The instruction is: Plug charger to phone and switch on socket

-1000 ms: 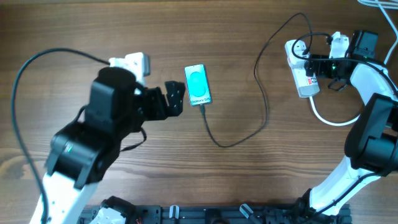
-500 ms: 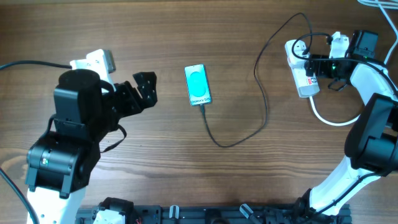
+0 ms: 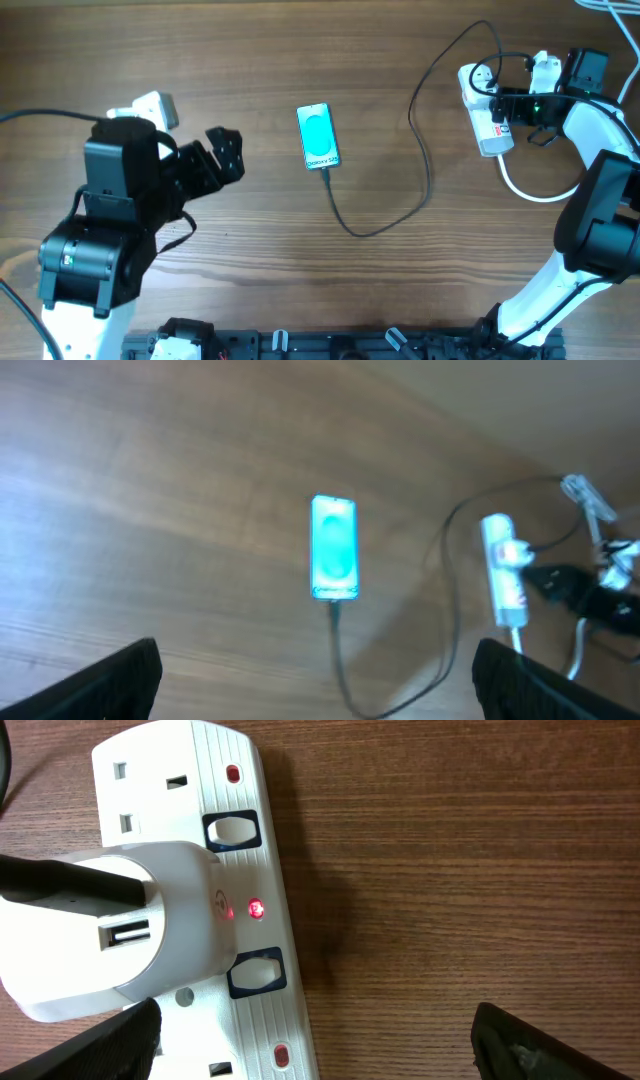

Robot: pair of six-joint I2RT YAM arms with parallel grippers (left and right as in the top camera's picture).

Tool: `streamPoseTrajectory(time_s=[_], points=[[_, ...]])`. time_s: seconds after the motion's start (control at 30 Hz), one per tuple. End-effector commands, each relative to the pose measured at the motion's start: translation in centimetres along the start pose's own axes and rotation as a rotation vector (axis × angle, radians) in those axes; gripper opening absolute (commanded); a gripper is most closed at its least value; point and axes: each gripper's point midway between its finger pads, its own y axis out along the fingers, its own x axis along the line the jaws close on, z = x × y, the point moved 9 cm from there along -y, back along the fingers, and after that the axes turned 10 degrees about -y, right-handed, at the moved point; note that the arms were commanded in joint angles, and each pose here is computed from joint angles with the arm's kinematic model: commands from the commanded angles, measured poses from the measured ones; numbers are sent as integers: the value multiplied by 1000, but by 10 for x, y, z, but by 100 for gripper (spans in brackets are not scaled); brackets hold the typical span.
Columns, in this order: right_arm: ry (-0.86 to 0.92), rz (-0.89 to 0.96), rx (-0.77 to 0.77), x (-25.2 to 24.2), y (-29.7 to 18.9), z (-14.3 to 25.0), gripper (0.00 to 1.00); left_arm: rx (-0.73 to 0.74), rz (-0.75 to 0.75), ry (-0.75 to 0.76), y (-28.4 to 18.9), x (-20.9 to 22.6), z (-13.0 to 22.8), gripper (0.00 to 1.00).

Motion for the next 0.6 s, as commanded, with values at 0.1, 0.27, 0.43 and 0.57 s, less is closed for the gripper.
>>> streamPoseTrajectory(time_s=[0.1, 0.27, 0.43, 0.57], points=[[-15, -10, -19, 3, 0, -4, 100, 158, -148, -51, 47, 58, 58, 100], [-16, -10, -19, 3, 0, -4, 100, 191, -170, -226, 76, 97, 102, 100], [-15, -10, -18, 3, 0, -4, 100, 193, -195, -344, 99, 132, 139, 100], [-16, -10, -19, 3, 0, -4, 100, 182, -208, -466, 108, 148, 158, 100]])
